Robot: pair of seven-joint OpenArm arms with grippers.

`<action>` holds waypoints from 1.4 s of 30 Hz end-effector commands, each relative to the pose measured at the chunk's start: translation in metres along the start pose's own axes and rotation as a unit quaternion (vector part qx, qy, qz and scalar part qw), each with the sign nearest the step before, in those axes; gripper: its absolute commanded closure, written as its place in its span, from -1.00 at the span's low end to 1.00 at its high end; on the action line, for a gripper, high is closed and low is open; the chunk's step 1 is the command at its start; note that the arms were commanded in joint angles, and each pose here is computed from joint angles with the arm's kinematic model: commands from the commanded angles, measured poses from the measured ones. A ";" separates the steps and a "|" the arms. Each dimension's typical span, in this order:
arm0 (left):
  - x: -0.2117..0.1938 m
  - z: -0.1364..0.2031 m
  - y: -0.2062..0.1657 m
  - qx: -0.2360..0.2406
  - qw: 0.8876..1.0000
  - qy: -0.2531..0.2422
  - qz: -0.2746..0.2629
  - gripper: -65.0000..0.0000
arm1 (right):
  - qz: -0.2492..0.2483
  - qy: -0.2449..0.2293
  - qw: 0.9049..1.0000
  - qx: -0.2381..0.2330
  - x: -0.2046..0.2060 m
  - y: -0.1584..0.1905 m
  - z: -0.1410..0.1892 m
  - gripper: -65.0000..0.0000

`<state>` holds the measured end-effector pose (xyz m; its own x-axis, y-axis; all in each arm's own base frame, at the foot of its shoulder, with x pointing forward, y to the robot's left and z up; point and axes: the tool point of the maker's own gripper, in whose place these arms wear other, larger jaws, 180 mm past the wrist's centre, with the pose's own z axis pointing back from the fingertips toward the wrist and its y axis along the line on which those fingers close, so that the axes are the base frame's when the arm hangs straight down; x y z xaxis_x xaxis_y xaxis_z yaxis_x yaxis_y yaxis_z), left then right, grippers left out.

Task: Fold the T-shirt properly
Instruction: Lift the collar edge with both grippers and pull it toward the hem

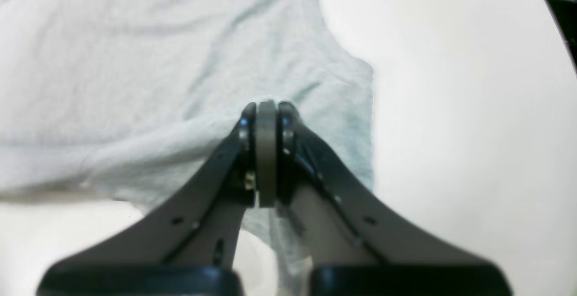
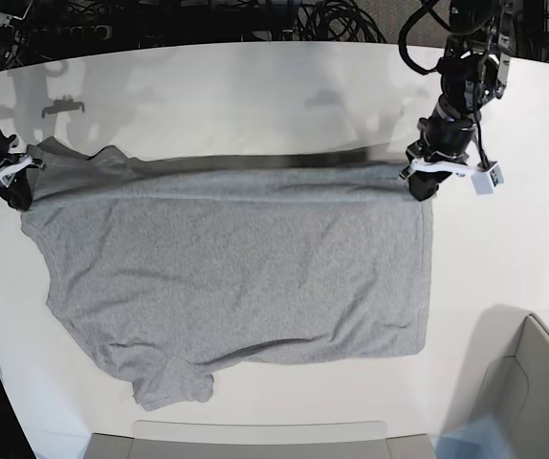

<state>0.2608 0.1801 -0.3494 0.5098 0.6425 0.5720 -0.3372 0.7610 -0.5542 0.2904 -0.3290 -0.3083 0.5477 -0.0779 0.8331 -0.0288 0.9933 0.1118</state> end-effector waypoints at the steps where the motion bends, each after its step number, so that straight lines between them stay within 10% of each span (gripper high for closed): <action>1: 0.008 -0.002 0.001 0.006 1.000 -0.007 0.004 1.00 | 0.022 -0.033 0.999 0.001 0.026 -0.001 0.001 1.00; 17: 0.034 -0.039 0.014 0.032 0.999 -0.024 0.016 1.00 | 0.086 -0.003 0.996 -0.029 0.042 -0.013 -0.060 1.00; 42: 0.068 -0.075 0.015 0.043 0.998 -0.026 0.032 1.00 | 0.050 -0.030 0.998 0.011 0.068 0.005 -0.127 1.00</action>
<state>0.3414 0.2223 -0.3771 0.4684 0.6994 0.5398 -0.4516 0.7147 -0.5341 0.4201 -0.3090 -0.3491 0.5615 0.0107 0.8274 -0.1038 0.9929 0.0576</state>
